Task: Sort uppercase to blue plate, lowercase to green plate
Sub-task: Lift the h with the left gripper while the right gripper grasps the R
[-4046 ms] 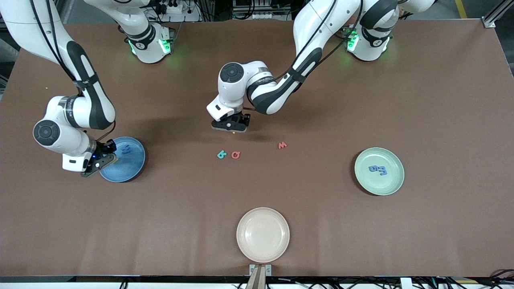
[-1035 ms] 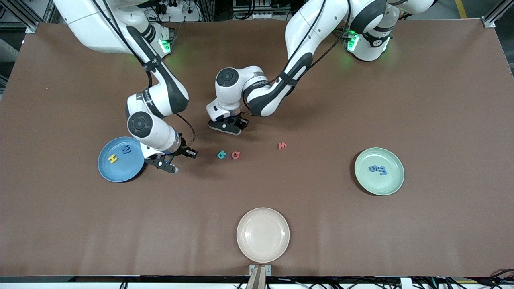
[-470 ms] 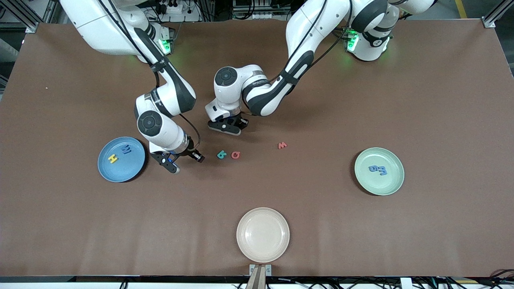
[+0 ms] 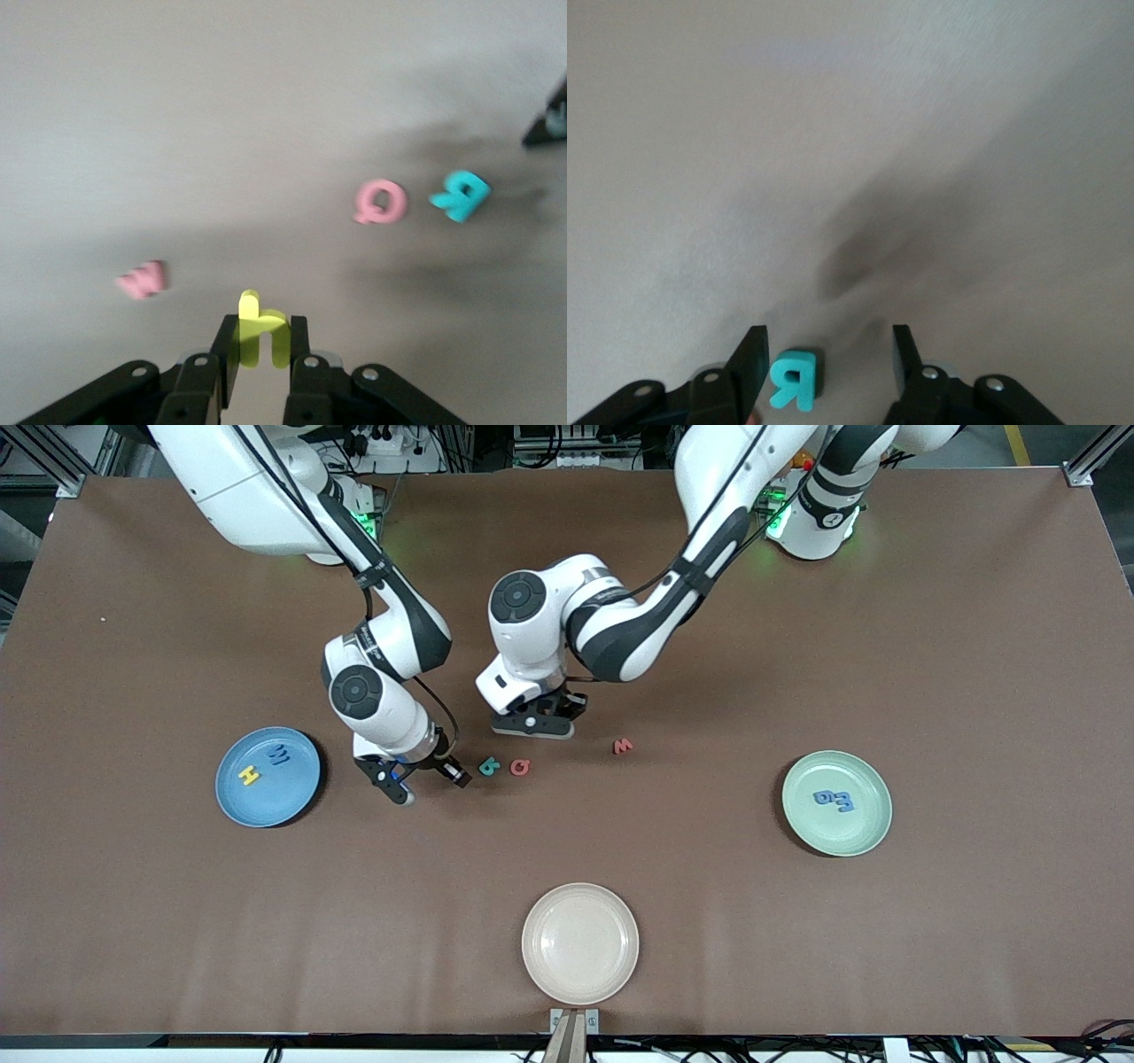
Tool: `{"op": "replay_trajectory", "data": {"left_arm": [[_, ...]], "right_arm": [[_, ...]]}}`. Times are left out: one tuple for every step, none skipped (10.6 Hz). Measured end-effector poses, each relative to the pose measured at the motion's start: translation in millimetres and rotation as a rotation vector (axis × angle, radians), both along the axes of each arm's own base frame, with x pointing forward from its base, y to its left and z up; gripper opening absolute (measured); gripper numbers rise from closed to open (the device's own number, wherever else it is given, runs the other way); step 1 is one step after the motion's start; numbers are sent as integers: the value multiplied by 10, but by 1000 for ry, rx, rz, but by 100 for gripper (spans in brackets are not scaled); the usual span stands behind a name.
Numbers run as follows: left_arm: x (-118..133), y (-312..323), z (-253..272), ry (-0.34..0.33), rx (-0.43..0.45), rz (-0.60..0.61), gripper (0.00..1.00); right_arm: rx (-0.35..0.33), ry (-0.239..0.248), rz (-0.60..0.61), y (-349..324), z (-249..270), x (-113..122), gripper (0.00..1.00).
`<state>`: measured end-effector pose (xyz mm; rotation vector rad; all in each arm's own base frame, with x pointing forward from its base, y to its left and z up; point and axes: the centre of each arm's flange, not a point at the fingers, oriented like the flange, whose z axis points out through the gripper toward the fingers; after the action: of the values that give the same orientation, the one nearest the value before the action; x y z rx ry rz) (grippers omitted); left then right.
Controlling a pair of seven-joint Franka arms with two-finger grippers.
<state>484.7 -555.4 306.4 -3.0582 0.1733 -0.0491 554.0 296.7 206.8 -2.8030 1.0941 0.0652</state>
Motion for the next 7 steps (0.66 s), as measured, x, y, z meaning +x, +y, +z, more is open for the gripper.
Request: {"op": "replay_trajectory", "data": {"left_arm": [[145,211,172,21,19,31,26],[301,446,316,53,29,55,26],[477,713,435,80,41,69,26],[644,993,534,104,57,76,26],[796,1280,629,128,74,79,26],[940,1580,721,153,88,72,26],[1085,1895,794,180,80,78,26]], "right_arm": [[5,-1,-15,115,-46,-39,60],[9,-1,-33,241,-50,-56,58],[7,-5,-43,369,-42,-81,58],[-10,-18,-48,461,-39,-105,58],[-37,-35,-50,504,-47,-112,58],[-65,-47,-46,514,-90,-121,58],[-87,-54,-41,525,-150,-141,58]]}}
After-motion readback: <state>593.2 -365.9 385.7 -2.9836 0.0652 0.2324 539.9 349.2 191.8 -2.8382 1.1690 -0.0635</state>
